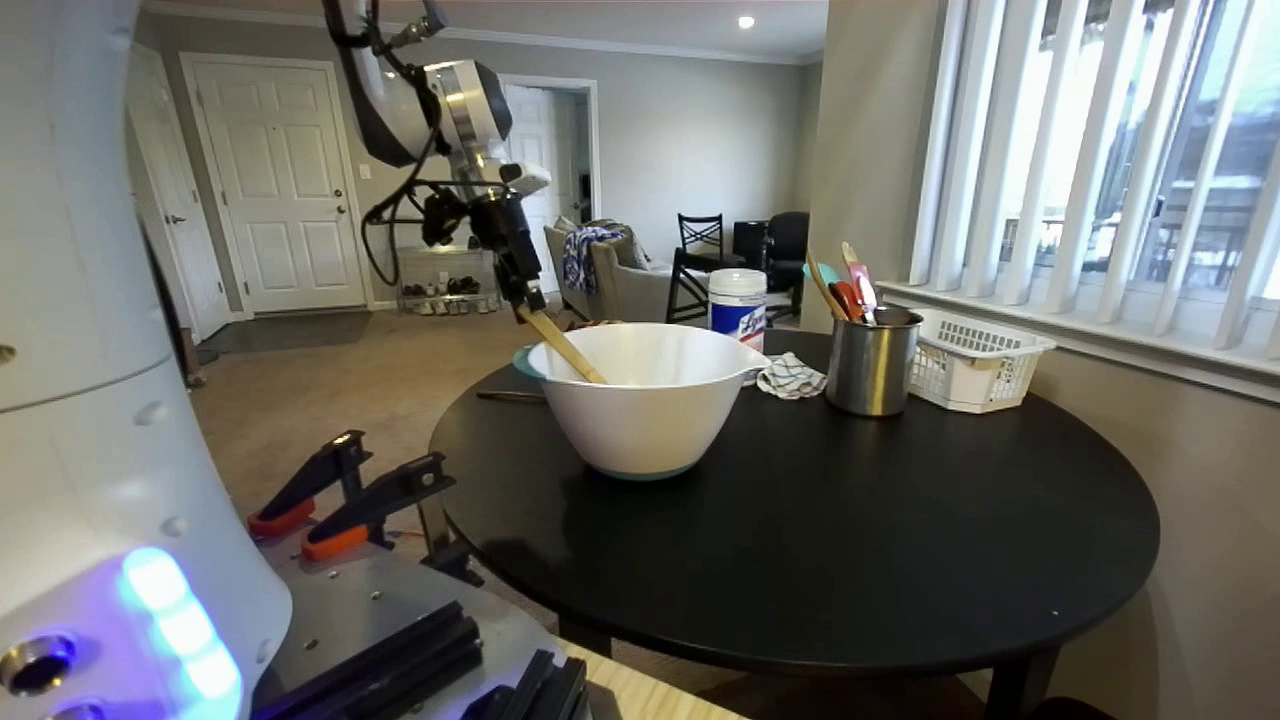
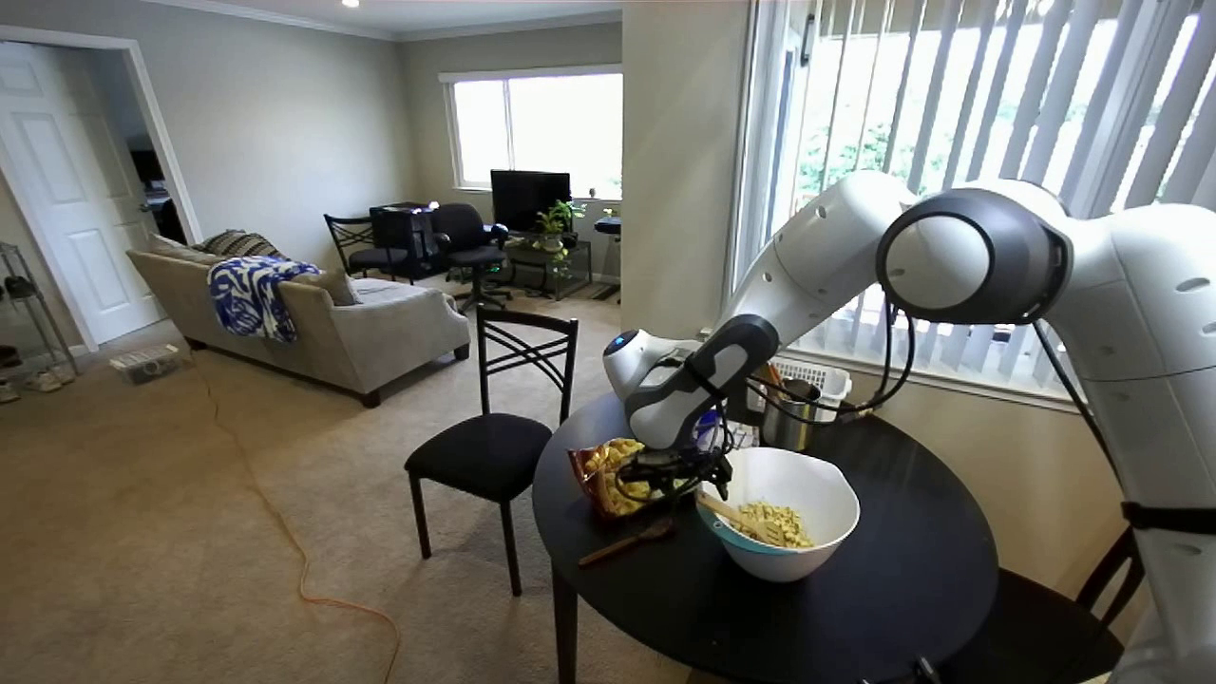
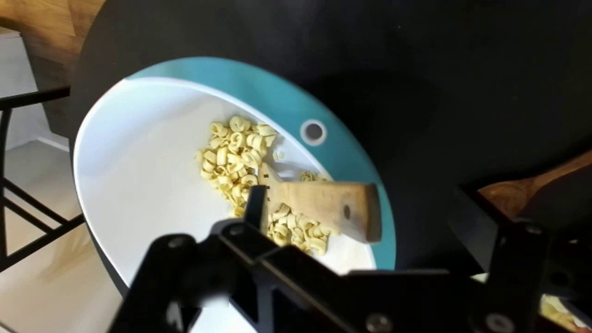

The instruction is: Stir in the bowl

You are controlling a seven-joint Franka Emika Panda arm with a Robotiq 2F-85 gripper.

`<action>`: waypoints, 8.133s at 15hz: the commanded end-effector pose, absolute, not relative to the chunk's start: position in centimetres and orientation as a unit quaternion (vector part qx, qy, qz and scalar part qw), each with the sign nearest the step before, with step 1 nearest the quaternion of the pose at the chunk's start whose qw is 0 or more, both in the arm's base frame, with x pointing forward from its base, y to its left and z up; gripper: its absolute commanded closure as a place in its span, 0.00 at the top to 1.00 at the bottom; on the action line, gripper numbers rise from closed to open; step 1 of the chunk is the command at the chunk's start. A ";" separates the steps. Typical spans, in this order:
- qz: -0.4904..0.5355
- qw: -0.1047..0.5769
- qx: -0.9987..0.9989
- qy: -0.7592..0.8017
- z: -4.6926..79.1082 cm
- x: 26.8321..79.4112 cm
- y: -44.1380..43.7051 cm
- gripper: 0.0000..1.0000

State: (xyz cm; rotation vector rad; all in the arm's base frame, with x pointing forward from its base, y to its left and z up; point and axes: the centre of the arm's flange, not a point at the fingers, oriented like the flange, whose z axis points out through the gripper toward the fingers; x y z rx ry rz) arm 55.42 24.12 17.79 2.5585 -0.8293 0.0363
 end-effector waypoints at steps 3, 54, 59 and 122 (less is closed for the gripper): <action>-0.004 0.277 0.909 -0.313 16.4 55.6 23.4 1.00; -0.126 0.085 0.902 -0.405 27.1 59.8 14.2 0.03; -0.081 0.025 0.899 -0.429 27.1 59.4 11.7 0.03; -0.076 -0.009 0.954 -0.289 24.1 49.7 5.8 0.03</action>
